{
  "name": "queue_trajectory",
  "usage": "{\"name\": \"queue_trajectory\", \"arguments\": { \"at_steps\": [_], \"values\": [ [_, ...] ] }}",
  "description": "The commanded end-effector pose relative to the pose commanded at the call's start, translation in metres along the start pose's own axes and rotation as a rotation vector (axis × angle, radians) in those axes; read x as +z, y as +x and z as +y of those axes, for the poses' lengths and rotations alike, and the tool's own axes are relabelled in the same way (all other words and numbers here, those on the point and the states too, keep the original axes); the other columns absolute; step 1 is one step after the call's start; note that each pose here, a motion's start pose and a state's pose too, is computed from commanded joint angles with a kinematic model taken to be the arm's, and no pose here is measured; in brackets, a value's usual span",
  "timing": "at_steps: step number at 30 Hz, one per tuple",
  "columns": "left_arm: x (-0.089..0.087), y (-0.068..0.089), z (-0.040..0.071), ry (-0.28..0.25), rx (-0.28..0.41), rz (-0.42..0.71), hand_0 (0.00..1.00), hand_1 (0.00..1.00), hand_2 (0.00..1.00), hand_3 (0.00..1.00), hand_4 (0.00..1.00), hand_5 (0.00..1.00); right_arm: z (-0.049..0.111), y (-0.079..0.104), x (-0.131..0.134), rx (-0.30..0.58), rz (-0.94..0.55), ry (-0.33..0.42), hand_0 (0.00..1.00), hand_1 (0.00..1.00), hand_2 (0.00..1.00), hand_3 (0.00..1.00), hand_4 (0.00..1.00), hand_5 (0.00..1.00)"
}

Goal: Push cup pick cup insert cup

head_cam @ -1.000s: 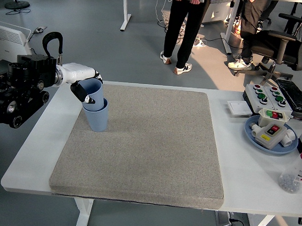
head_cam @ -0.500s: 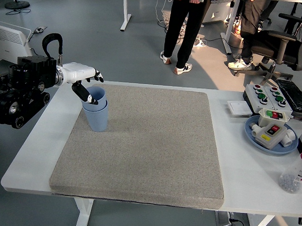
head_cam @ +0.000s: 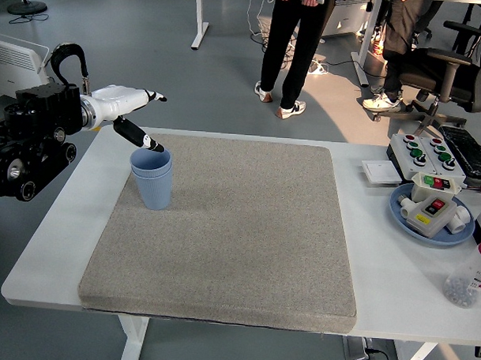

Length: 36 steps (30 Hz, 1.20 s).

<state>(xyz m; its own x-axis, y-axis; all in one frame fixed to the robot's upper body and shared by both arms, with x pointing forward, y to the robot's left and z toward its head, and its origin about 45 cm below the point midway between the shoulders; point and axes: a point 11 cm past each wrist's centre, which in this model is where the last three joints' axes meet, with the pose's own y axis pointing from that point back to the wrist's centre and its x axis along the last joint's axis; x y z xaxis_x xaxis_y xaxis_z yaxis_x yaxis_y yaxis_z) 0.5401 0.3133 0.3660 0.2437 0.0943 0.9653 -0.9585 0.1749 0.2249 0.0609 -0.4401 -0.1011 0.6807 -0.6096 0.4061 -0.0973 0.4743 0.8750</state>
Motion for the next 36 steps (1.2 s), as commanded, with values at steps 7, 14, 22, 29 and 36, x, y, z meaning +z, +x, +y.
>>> {"name": "queue_trajectory", "arguments": {
  "at_steps": [7,14,22,29,36],
  "values": [
    [-0.019,0.034,0.025,0.0,0.314,0.28,0.821,0.859,0.948,0.883,0.799,0.837,0.0,-0.001,-0.001,0.003,-0.012,0.002,0.528,0.547,0.548,0.531,0.06,0.733],
    [-0.03,0.048,0.066,-0.085,0.461,0.737,0.726,0.758,0.787,0.739,0.613,0.939,0.0,0.001,-0.001,0.01,-0.025,0.002,0.528,0.547,0.548,0.531,0.061,0.736],
    [-0.02,0.023,0.108,-0.245,0.406,1.153,0.761,0.791,0.821,0.755,0.622,0.998,0.0,0.004,0.0,0.024,-0.051,-0.005,0.528,0.547,0.548,0.53,0.061,0.736],
    [0.007,-0.029,0.139,-0.366,0.269,1.441,0.819,0.852,0.89,0.792,0.636,0.998,0.0,0.002,0.003,0.03,-0.064,-0.014,0.528,0.547,0.548,0.53,0.061,0.739],
    [0.027,-0.109,0.161,-0.337,0.142,1.619,0.866,0.891,0.935,0.839,0.643,0.998,0.0,0.003,0.004,0.034,-0.064,-0.018,0.528,0.547,0.548,0.529,0.06,0.743]
  ]
}}
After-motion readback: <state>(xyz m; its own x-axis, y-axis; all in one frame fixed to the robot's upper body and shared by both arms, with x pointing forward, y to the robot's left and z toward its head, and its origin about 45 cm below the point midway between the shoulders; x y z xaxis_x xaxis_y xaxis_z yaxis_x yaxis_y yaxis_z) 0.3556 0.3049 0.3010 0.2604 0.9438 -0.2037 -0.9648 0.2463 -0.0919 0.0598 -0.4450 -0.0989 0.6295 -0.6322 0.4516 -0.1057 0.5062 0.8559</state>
